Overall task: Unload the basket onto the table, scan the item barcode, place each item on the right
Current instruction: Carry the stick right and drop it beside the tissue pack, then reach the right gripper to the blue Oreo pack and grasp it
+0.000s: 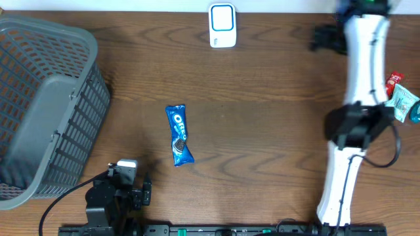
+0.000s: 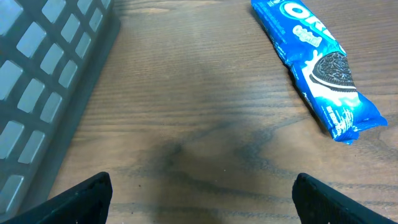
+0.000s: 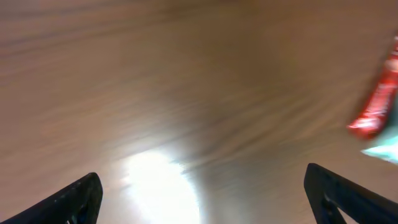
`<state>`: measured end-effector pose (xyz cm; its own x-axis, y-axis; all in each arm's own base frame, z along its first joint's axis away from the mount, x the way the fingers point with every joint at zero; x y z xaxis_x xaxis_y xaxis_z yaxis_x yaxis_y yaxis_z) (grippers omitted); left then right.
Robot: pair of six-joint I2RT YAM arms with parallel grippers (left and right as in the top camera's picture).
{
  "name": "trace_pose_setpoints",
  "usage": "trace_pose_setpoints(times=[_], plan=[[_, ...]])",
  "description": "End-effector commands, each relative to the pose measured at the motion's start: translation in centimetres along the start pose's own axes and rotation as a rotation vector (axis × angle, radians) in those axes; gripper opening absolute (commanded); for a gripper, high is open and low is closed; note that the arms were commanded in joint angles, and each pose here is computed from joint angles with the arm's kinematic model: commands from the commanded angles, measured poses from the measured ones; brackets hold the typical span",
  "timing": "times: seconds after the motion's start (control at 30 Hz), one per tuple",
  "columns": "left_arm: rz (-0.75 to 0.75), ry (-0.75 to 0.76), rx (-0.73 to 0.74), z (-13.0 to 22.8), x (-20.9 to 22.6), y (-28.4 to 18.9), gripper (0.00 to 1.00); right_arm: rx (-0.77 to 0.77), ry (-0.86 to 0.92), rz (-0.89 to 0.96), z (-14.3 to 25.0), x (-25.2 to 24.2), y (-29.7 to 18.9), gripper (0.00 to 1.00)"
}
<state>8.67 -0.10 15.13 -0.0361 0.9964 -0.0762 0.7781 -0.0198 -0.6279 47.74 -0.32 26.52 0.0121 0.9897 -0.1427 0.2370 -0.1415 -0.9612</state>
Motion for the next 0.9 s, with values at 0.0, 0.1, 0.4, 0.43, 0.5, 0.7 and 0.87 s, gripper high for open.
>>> trace_pose_setpoints(times=[0.0, 0.1, 0.4, 0.43, 0.5, 0.7, 0.87], plan=[[0.006, 0.006, 0.005, 0.1, 0.0, 0.1, 0.93, 0.005, -0.063, -0.15, 1.5, 9.3, -3.1, 0.99], [0.006, 0.007, 0.005, 0.1, 0.0, 0.1, 0.93, 0.051, -0.198, -0.219, 3.3, 15.8, -3.1, 0.99], [0.006, 0.007, 0.005, 0.1, 0.0, 0.1, 0.93, 0.107, -0.441, -0.239, 11.3, 31.1, -4.1, 0.89], [0.006, 0.006, 0.005, 0.1, 0.0, 0.1, 0.93, 0.101, -0.447, -0.23, 11.9, 31.9, -4.3, 0.89], [0.006, 0.007, 0.005, 0.1, 0.0, 0.1, 0.93, 0.074, -0.464, -0.188, 13.4, 33.6, -4.7, 0.89], [0.006, 0.006, 0.005, 0.1, 0.0, 0.1, 0.93, 0.057, -0.497, -0.121, 17.1, 37.8, -3.5, 0.83], [0.006, 0.006, 0.005, 0.1, 0.0, 0.1, 0.93, 0.05, -0.542, -0.128, 19.0, 40.2, -1.4, 0.82]])
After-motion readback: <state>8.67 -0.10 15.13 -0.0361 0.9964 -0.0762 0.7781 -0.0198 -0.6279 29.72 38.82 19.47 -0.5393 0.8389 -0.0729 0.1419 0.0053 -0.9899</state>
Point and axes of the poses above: each gripper's point midway between its finger pads, its own y axis out along the fingers, its own x axis along the line the jaws close on, z = x × y, the point moved 10 cm from there along -y, back along the fingers, and after that the axes turned 14 degrees about -y, right-handed, at the moved point
